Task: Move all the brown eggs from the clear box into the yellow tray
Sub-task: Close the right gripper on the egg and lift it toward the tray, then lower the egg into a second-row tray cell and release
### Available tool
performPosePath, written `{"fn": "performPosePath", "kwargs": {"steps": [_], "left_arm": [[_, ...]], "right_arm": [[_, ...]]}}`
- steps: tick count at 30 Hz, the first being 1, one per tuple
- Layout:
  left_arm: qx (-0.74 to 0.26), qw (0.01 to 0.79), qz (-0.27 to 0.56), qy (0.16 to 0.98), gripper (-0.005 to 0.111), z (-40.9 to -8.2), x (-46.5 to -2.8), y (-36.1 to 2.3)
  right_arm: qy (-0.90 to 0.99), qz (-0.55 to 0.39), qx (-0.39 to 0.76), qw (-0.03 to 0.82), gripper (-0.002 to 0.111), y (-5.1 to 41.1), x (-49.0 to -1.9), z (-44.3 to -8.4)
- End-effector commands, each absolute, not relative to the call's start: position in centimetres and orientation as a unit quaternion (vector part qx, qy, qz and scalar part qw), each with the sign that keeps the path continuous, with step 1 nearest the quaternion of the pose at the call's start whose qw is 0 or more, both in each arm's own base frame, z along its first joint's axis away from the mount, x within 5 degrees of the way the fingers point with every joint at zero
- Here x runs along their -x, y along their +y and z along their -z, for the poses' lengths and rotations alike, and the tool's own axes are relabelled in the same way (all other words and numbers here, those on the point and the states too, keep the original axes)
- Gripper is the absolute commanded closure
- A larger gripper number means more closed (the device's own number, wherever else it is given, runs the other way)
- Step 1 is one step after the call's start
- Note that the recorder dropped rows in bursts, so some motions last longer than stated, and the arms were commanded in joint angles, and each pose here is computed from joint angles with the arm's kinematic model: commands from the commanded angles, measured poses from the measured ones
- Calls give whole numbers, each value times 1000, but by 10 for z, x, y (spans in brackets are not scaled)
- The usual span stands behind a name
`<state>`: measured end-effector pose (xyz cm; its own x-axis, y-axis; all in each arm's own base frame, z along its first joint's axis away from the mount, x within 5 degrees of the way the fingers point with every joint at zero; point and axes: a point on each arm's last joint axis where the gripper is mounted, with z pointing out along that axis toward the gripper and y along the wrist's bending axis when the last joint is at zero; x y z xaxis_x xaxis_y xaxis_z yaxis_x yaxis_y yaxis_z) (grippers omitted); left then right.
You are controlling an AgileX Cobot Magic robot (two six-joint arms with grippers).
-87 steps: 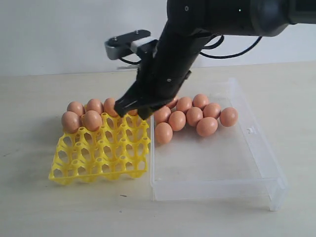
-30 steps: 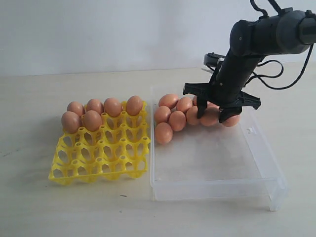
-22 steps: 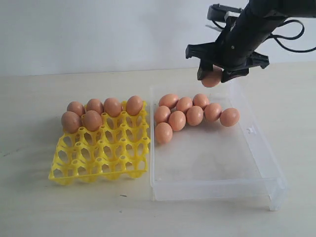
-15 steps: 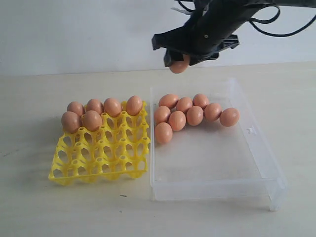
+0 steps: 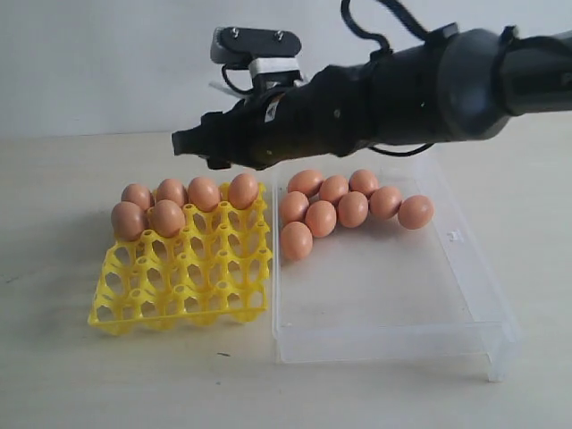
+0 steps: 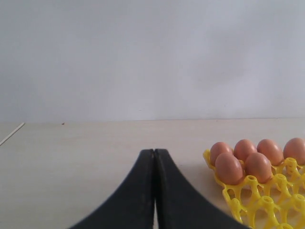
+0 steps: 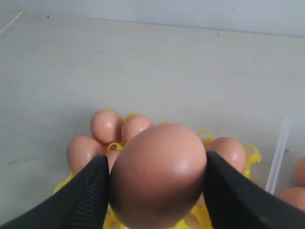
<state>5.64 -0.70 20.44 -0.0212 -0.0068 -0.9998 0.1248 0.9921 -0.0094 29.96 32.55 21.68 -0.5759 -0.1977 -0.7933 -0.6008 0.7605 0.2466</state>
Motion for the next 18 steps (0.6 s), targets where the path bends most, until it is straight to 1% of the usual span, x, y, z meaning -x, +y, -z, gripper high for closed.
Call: {"fn": "performPosePath", "kwargs": {"steps": [1,8,13,18], "left_arm": [[-39,700,52,712,107,-204,-56,-7],[-39,700,52,712,107,-204,-56,-7],[-39,700,52,712,107,-204,-56,-7],[-39,700,52,712,107,-204,-56,-7]], "right_arm": [[845,-256,230,409,108,334,-305,-192],[842,-254,224,420,108,339,-313,-164],[844,-255,218,419,108,341,-314,-153],[844,-255,221,416,108,343,-313,-149]]}}
